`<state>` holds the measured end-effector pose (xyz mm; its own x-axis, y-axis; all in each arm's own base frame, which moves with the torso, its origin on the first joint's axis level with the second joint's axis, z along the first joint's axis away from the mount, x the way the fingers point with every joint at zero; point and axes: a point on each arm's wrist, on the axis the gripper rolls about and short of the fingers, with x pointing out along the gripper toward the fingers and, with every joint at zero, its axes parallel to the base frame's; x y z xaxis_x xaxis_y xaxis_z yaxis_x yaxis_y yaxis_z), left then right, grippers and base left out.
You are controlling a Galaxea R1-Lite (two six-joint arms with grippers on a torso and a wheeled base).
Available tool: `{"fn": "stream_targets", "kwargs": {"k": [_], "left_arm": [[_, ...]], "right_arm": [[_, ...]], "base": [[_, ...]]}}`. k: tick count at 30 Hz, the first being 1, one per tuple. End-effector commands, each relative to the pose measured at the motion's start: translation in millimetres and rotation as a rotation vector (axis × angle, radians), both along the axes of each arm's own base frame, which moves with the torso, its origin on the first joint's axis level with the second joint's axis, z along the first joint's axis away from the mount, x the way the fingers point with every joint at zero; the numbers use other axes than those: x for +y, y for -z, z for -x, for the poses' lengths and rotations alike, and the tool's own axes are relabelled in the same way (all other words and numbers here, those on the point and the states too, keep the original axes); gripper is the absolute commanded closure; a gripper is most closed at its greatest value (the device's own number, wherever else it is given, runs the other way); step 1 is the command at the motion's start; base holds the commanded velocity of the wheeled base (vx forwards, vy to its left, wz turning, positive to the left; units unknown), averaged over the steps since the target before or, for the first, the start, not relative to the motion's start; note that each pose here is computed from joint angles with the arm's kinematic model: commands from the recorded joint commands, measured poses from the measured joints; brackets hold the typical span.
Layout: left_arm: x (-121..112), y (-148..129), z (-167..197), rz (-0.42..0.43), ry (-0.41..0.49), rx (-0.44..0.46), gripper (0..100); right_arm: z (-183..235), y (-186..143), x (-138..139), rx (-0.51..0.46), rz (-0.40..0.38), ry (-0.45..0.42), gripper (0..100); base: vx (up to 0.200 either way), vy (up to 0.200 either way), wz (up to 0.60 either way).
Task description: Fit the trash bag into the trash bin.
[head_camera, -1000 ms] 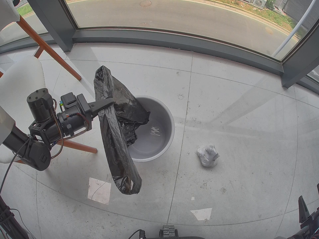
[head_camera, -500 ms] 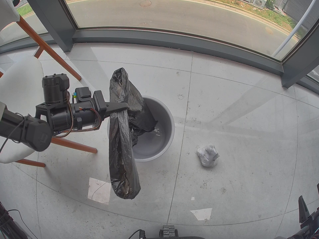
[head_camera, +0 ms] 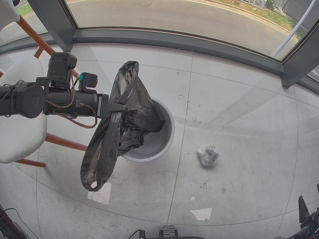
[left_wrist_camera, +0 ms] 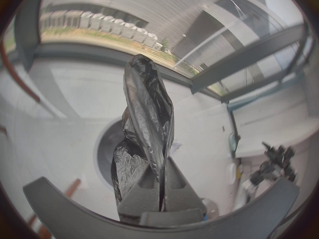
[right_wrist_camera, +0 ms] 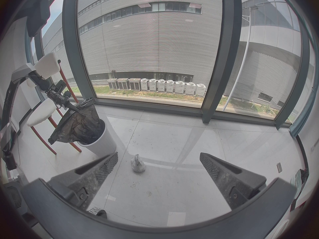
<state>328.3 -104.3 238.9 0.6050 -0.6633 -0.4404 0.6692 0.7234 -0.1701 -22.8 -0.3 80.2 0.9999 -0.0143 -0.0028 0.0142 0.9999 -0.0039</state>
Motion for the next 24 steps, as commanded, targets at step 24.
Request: {"fn": "stream_targets", "kwargs": {"k": [24], "left_arm": [[-75,5,50,-0.514,0.228,-0.169,100]], "right_arm": [[-187,-180,96,0.676,-0.355,-0.405,0]], "base": [[0.0,0.0,0.0]]}}
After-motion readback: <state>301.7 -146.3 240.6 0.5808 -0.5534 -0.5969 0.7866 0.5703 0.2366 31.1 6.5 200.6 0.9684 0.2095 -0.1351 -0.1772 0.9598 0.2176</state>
